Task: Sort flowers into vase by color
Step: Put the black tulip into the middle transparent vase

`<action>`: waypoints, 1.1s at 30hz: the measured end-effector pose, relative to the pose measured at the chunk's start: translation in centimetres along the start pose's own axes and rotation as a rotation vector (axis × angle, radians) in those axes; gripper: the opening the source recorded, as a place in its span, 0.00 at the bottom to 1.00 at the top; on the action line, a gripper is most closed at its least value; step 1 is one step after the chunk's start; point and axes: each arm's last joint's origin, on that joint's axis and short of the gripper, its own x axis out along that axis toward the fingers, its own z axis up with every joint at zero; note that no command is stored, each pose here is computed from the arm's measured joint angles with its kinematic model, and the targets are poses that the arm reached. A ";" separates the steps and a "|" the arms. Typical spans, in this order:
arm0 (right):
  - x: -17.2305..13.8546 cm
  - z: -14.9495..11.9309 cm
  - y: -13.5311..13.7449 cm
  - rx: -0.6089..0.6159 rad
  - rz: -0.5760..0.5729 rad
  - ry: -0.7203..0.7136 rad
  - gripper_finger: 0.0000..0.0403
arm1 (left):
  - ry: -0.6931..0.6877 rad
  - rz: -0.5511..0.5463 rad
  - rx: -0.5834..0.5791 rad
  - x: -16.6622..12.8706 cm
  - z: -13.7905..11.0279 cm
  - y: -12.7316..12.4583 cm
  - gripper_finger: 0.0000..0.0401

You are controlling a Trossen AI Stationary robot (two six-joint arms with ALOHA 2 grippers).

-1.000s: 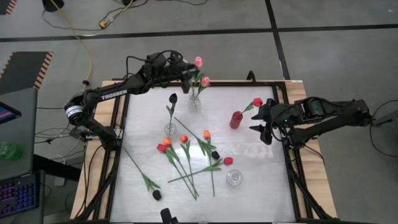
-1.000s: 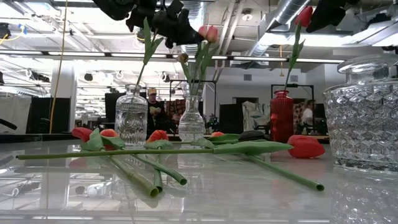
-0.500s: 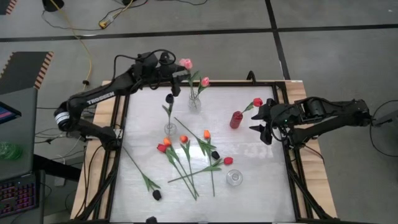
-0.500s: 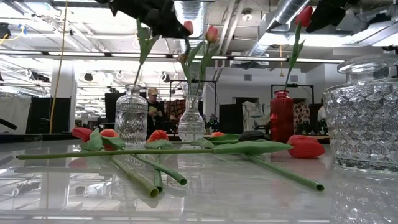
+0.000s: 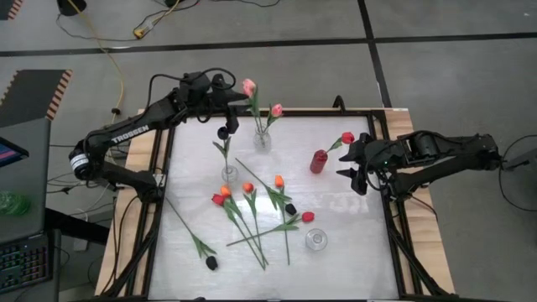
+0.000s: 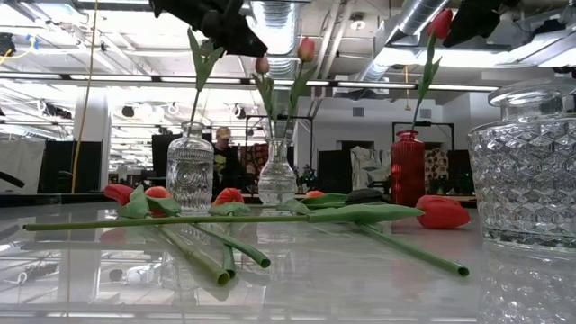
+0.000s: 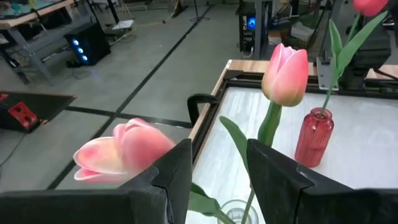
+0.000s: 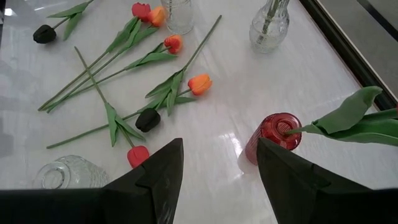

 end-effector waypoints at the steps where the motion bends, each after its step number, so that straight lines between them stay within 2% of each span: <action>1: 0.0 0.0 0.0 0.000 0.000 0.000 0.57 | -0.003 0.001 0.000 0.0 0.0 0.0 0.35; 7: 0.0 0.0 0.0 0.000 0.000 0.000 0.57 | -0.025 0.006 0.002 -0.4 0.4 0.0 0.35; 12: 0.0 0.0 0.0 0.000 0.000 0.000 0.57 | -0.076 0.027 0.014 -1.9 1.2 0.0 0.35; 18: 0.0 0.0 0.0 0.000 0.000 0.000 0.57 | -0.163 0.115 0.025 -5.9 2.8 -0.1 0.35; 22: 0.0 0.0 0.0 0.000 0.000 0.000 0.57 | -0.176 0.128 -0.032 -8.9 3.1 -0.5 0.35; 26: 0.0 0.0 0.0 0.000 0.001 0.000 0.57 | -0.094 0.106 -0.138 -11.3 2.2 -1.1 0.35; 29: 0.0 0.0 0.0 0.000 0.001 0.000 0.57 | 0.018 0.072 -0.226 -12.6 1.0 -1.9 0.35; 33: 0.0 0.0 0.0 0.000 0.001 0.001 0.57 | 0.189 -0.053 -0.332 -13.4 -0.5 -3.5 0.35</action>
